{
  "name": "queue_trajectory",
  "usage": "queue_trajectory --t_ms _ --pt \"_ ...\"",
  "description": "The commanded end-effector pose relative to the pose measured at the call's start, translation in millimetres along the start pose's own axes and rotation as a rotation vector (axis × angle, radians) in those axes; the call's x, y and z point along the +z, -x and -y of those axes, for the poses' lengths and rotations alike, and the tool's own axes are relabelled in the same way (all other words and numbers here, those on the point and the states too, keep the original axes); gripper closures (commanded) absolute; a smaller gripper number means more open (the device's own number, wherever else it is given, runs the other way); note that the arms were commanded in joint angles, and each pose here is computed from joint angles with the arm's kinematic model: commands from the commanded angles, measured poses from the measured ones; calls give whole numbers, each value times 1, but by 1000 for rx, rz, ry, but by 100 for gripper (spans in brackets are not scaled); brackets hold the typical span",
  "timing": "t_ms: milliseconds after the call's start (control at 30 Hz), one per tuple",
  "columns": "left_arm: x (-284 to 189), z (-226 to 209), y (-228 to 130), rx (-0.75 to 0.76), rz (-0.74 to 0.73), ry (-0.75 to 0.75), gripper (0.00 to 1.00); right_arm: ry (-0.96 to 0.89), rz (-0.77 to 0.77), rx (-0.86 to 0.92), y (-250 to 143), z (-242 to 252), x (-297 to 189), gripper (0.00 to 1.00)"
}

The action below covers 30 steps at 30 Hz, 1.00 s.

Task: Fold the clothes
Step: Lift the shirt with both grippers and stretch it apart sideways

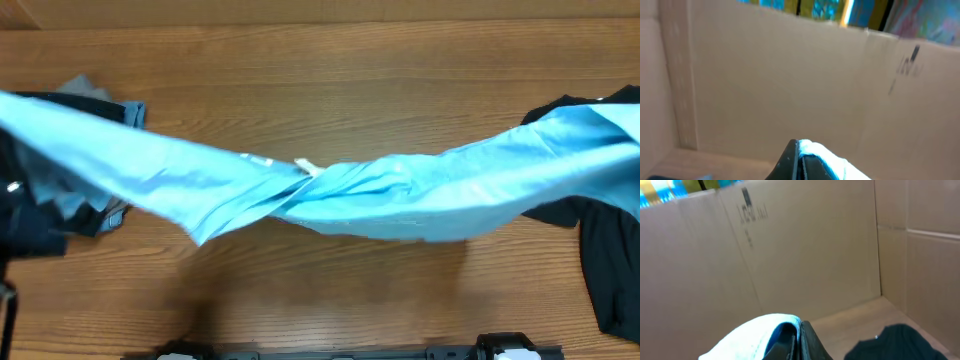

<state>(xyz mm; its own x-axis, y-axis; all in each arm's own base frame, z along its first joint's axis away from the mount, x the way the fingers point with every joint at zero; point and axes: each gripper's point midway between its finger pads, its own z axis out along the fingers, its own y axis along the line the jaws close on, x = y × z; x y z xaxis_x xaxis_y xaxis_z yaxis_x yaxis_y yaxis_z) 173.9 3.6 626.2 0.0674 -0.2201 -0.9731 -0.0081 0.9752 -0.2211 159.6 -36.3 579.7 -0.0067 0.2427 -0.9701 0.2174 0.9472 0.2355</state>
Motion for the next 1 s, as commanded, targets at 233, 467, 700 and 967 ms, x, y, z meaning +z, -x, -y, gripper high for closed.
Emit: queue_trajectory --t_ms 233,467,700,967 --pt "-30 -9 15 -67 58 27 96 9 86 45 22 7 -38 96" --pt "-38 -1 14 -72 54 -28 96 14 101 57 25 9 -51 96" --pt "-41 -3 8 -72 31 -25 96 44 81 52 21 5 -54 96" --pt "-41 -3 5 -69 16 -21 96 47 80 56 20 5 -56 96"
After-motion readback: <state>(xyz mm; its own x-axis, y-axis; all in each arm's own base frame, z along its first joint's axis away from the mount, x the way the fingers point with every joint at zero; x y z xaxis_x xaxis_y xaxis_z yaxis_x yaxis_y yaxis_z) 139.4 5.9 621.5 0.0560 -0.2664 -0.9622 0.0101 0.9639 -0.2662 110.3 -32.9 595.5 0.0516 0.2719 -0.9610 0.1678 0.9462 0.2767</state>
